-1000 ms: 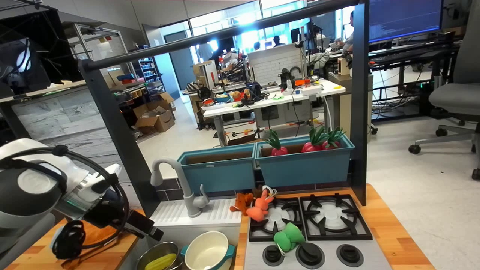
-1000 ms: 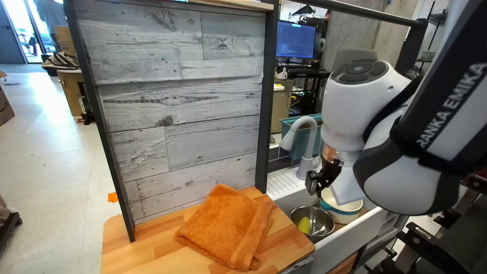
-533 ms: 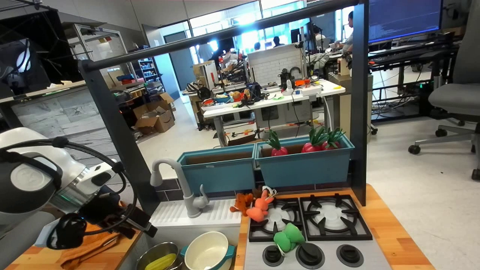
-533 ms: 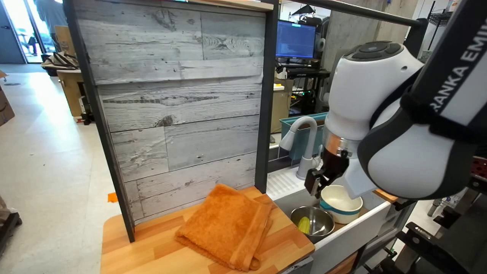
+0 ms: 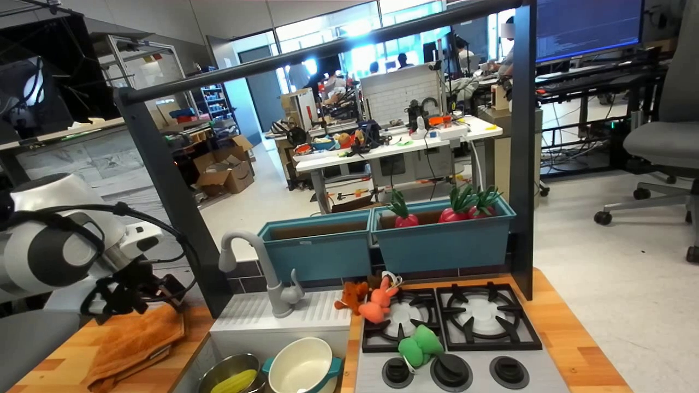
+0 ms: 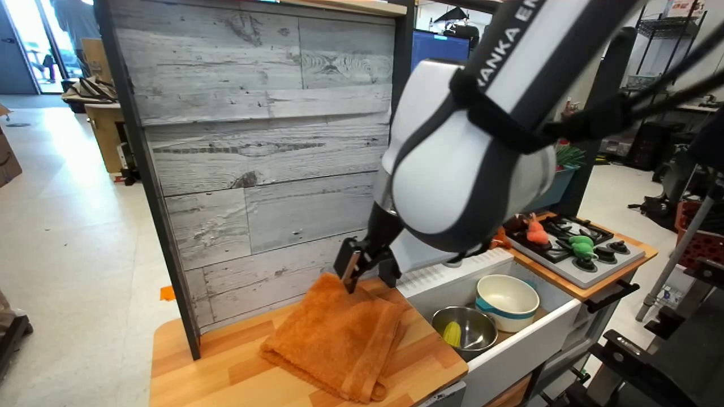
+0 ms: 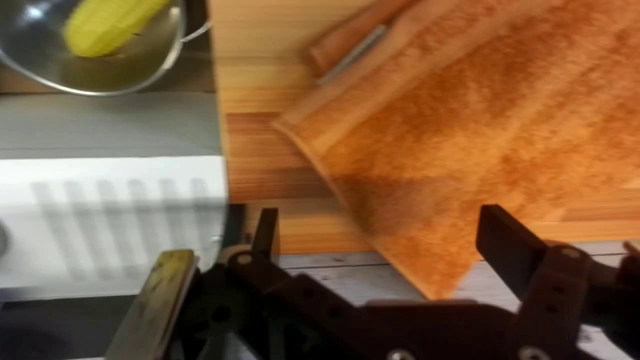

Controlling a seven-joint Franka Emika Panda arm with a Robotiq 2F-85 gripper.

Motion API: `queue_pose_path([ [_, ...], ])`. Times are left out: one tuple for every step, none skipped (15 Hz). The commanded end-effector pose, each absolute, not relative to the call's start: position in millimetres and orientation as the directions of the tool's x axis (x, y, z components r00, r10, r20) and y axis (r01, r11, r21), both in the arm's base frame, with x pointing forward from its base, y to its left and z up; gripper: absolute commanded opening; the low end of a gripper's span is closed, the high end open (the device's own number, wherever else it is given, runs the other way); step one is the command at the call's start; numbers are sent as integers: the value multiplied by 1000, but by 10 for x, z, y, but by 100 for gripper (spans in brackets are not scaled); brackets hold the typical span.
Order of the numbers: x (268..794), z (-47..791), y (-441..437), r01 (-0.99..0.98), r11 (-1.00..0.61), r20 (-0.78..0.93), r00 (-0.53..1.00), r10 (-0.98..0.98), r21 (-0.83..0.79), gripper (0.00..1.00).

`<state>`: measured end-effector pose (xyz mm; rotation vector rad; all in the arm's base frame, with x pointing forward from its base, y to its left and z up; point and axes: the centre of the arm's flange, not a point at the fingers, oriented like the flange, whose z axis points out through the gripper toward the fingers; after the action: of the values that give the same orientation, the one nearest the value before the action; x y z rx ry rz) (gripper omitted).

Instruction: Put the plush toy from the counter into the sink, wipe the counter with the orange towel, and put the toys from the stove in the sink

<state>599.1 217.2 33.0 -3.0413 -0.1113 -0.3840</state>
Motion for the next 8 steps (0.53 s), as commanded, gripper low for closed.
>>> queue_pose_path([
  [6531, 55, 2729, 165, -963, 156, 979, 134, -212, 100],
  [6570, 30, 2860, 162, -957, 99, 985, 142, -242, 100],
  [6566, -23, 2978, 131, -962, 22, 991, 129, -241, 100],
  [6546, -106, 3075, 50, -984, -19, 998, 54, -169, 100],
  [6226, 156, 2769, 115, -971, 43, 993, 108, -208, 100],
  [6238, 105, 2811, 108, -974, 33, 994, 104, -199, 100],
  [6215, 80, 2836, 112, -974, 32, 994, 108, -199, 100],
  [6211, 74, 2827, 112, -974, 30, 994, 108, -199, 100],
])
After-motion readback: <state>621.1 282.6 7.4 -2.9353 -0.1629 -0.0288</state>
